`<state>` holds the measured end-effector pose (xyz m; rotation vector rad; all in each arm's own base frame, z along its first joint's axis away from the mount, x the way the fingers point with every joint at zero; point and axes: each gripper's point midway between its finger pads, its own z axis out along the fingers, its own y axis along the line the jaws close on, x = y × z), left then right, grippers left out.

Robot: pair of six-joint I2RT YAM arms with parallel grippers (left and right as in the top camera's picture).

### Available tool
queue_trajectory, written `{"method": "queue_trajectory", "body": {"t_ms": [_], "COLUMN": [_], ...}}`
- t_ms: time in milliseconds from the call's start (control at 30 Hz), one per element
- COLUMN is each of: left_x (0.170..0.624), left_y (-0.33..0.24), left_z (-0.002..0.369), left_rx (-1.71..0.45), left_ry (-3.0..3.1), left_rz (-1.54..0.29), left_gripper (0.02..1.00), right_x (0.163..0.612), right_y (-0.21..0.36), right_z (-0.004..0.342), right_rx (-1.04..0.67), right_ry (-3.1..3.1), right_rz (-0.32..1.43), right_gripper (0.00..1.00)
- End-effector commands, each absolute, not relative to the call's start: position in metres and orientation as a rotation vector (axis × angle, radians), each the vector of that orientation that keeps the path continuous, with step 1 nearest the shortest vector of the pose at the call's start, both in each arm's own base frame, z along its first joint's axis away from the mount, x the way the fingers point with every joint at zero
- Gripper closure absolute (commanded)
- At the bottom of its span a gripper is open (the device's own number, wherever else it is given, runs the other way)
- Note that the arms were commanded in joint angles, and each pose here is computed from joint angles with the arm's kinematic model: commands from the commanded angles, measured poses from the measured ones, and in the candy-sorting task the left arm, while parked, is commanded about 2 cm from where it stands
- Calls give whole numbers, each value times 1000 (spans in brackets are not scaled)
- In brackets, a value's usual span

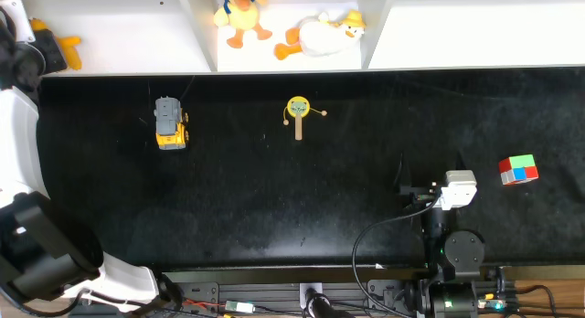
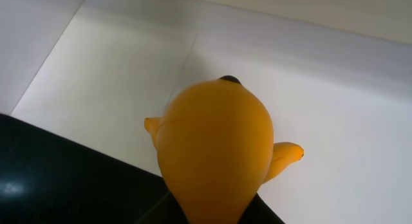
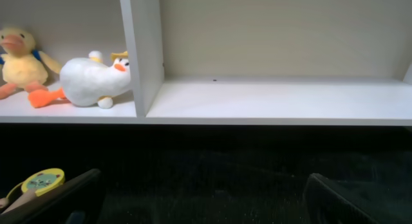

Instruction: Store Toys

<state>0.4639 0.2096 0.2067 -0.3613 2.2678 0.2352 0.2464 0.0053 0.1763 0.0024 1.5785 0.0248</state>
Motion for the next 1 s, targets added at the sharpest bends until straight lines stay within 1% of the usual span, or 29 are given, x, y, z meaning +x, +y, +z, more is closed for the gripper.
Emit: {"method": "queue_trajectory", "body": {"t_ms": [33, 300, 633, 1000], "left_x": [466, 470, 486, 486], "left_y": [206, 207, 205, 205], "left_z": [194, 190, 182, 179], "left_rx": [-358, -356, -335, -351], "left_ry": [2291, 2287, 2256, 2259], "left_rz": [202, 200, 149, 139], "left_gripper": [895, 888, 879, 869], "right_x": [247, 247, 247, 247], "right_y": [5, 5, 5, 5], "right_z": [172, 172, 172, 172], "right_rx": [1, 1, 1, 1], "right_ry": [1581, 1581, 1581, 1581], "right_rz": [27, 27, 27, 26], "right_gripper": [7, 5, 5, 5]}}
